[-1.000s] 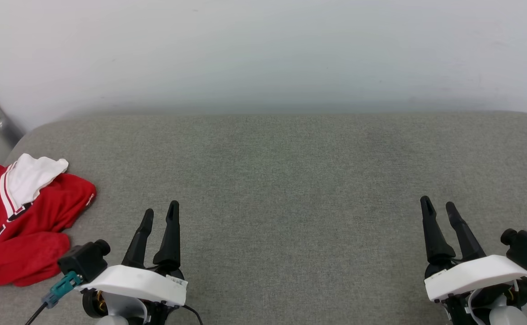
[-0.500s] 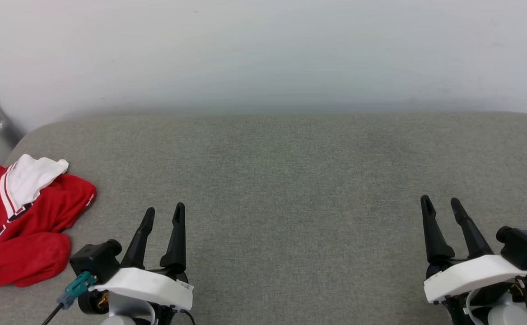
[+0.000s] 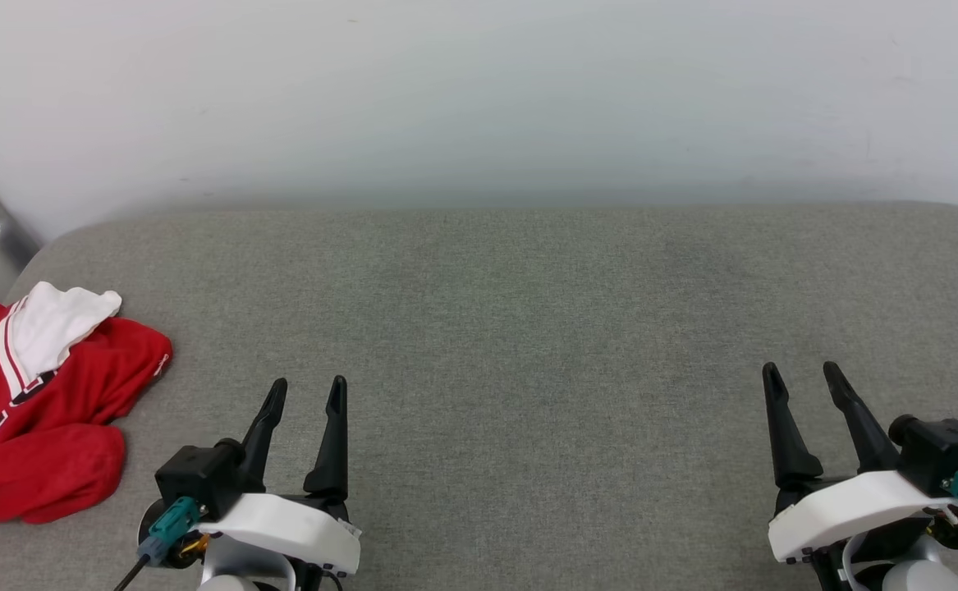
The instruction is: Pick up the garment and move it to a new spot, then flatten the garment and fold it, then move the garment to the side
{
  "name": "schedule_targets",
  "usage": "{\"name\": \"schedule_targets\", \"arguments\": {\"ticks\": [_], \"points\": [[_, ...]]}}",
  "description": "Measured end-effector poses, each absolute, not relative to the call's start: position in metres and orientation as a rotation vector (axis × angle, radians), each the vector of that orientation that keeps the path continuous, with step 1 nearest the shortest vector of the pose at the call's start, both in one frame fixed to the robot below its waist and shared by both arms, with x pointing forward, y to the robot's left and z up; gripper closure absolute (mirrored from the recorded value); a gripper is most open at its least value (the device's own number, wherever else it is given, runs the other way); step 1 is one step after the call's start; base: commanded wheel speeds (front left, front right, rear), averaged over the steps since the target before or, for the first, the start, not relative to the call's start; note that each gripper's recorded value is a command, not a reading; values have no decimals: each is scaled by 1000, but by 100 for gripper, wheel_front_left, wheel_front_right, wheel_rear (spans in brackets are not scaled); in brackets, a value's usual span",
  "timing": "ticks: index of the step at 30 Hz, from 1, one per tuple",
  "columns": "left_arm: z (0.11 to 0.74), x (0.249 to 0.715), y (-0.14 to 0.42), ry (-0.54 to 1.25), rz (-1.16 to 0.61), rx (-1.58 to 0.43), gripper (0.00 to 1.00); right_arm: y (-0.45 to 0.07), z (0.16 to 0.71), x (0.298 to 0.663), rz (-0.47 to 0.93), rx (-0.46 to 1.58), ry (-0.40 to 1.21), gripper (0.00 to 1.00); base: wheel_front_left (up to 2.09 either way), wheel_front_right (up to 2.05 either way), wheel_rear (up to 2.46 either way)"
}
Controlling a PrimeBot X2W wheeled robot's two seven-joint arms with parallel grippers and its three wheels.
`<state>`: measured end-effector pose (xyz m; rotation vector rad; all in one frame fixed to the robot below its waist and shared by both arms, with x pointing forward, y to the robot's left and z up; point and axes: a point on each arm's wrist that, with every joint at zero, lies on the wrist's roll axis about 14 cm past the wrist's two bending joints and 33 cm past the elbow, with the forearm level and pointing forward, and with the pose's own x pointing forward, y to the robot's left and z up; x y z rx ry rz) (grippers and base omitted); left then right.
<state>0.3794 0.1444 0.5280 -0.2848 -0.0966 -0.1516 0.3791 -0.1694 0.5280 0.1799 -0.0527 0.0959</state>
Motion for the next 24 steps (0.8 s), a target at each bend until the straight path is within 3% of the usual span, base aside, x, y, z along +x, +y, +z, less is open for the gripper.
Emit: {"name": "schedule_targets", "arguments": {"ticks": [24], "points": [[525, 377, 139, -116, -167, -106, 0, -164, 529, 376, 118, 15, -55, 0, 0, 0, 0]]}}
